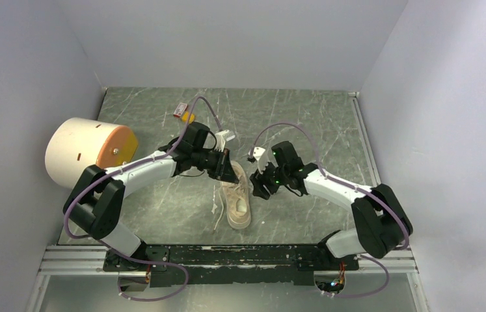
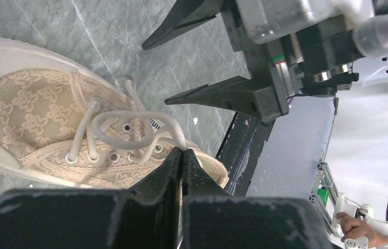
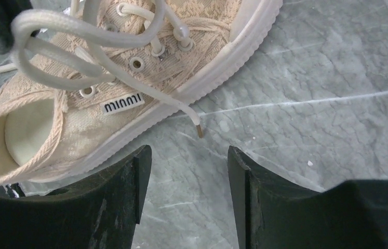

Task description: Tie the shoes

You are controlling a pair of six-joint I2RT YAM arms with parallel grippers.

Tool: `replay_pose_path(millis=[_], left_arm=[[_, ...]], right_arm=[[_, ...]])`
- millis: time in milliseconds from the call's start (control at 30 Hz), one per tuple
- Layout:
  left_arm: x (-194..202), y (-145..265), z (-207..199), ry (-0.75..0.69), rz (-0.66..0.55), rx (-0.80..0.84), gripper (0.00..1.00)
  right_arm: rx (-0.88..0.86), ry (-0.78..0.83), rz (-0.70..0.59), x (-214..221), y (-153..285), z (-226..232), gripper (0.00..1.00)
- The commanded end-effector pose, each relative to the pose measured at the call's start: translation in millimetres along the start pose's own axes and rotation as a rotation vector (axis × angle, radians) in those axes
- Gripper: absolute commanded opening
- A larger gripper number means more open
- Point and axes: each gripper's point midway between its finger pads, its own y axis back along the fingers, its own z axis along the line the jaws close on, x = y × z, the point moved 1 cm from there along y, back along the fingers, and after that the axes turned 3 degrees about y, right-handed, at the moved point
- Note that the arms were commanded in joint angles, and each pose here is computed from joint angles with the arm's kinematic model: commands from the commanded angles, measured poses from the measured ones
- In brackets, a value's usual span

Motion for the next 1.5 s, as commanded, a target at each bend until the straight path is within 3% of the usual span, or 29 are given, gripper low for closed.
replay_pose_path(millis=[0,233,300,367,433,800,1100,1333,1467], left_arm=[[-11,6,-17,-0.033,-0.034,0.032,0.05],[-15,9,-28,-0.007,-0.066,0.079,0.05],[-16,11,-30,-0.011,-0.075,0.082,0.05],[-14,11,-29,-0.010,-0.075,0.073,0.05],[-11,12,-27,-0.006,-0.069,0.064,0.05],[-1,18,-23,-0.005,-0.069,0.038,0.05],[-3,11,-13,0.000,-0.035,0.018,0.05],[-8,4,-10,-0.015,-0.034,0.035,0.05],[-8,3,-11,-0.016,-0.035,0.044,0.05]], right_arm=[[-0.018,0.065,-0.062,-16,-12,-1,0.59],[-0.087,-0.002,-0.077,-22,-37,3,0.50],[-0.086,-0.021,-0.086,-25,-38,2,0.41],[-0.057,-0.024,-0.121,-32,-35,-4,0.17],[-0.024,-0.041,-0.107,-30,-24,-9,0.01],[0.235,-0.117,0.057,-16,58,-41,0.00],[0.171,-0.063,-0.111,-80,102,-22,0.00],[0.093,0.044,-0.316,-142,156,9,0.00],[0.137,0.039,-0.378,-169,178,6,0.00]])
